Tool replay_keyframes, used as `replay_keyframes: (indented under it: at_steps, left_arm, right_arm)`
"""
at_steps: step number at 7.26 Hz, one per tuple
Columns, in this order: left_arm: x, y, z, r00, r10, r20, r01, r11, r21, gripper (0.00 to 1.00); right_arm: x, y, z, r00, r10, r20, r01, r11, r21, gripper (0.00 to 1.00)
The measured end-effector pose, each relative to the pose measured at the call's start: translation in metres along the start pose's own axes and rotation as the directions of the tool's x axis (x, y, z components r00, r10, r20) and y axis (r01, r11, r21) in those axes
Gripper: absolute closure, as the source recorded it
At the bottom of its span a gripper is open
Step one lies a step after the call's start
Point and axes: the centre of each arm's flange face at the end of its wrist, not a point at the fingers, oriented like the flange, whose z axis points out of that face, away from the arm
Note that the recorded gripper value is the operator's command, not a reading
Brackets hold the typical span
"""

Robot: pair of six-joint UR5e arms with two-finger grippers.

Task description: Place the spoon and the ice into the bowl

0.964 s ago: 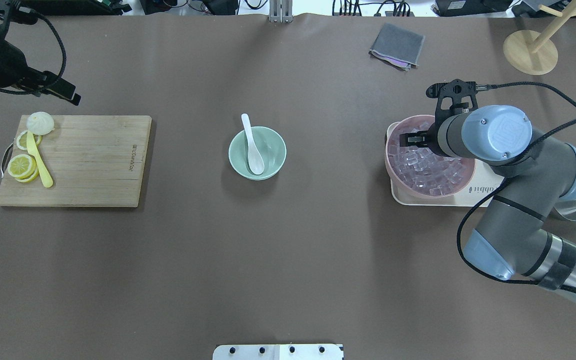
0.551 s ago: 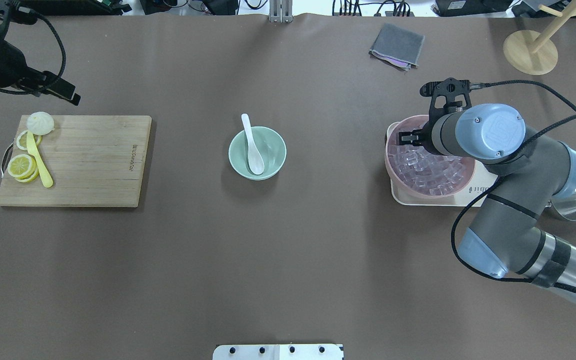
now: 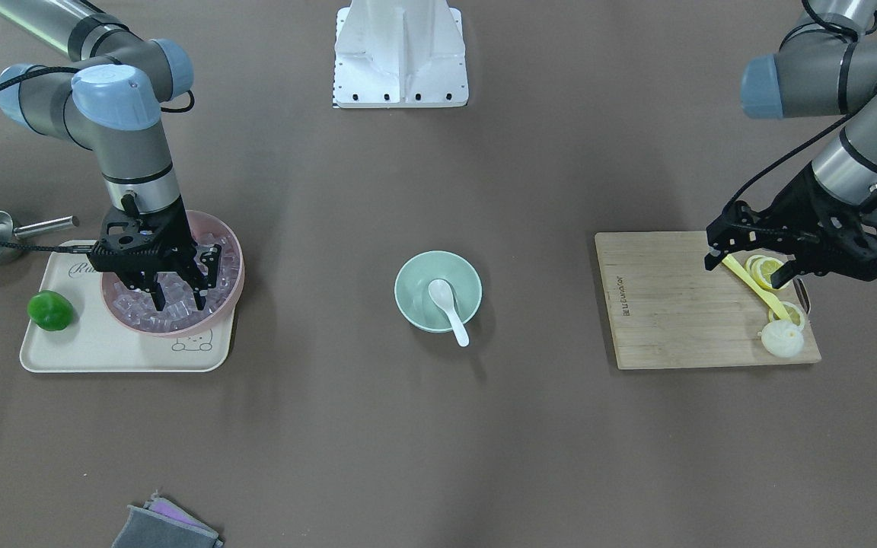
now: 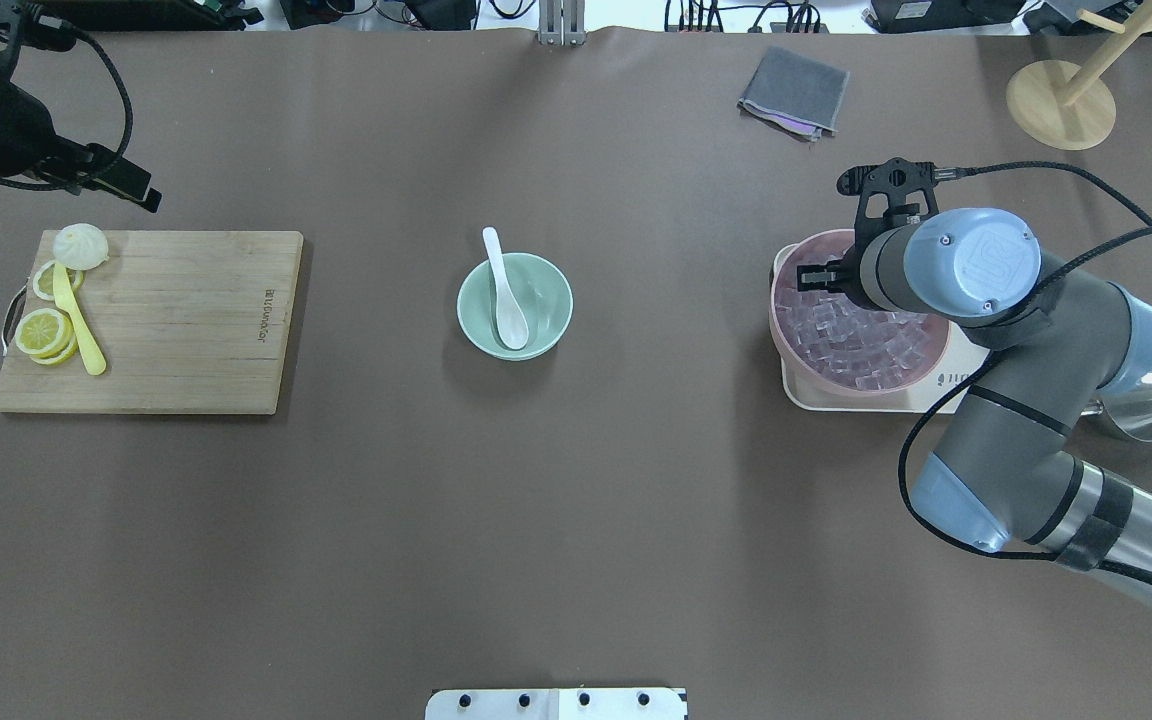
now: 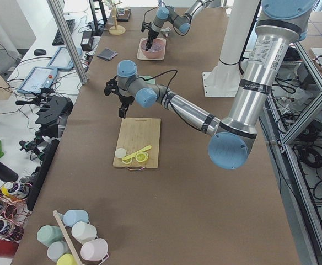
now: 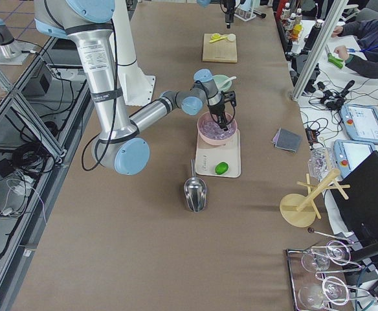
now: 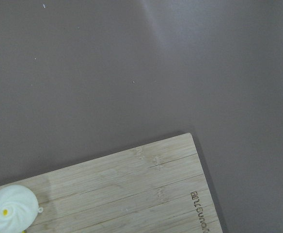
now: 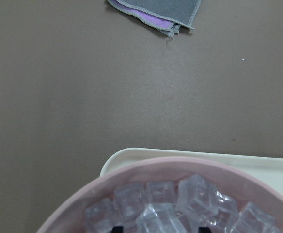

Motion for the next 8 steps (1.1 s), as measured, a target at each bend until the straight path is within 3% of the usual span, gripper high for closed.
replay_keyframes:
  at_steps: [2, 6, 8]
  left_arm:
    - [-0.002, 0.000, 0.002, 1.000, -0.002, 0.002, 0.002, 1.000, -0.004, 0.02]
    - [-0.002, -0.002, 0.003, 1.000, -0.001, 0.002, 0.001, 1.000, -0.005, 0.02]
    - [-0.023, -0.008, -0.012, 1.000, -0.003, 0.024, 0.003, 1.000, -0.001, 0.02]
  right_arm:
    - [0.000, -0.001, 0.000, 1.000, -0.007, 0.001, 0.007, 1.000, 0.000, 1.00]
    - [-0.005, -0.016, -0.012, 1.000, -0.010, 0.017, 0.009, 1.000, 0.019, 1.00]
    - [-0.027, -0.032, -0.030, 0.998, -0.003, 0.059, 0.000, 0.999, 0.046, 1.00]
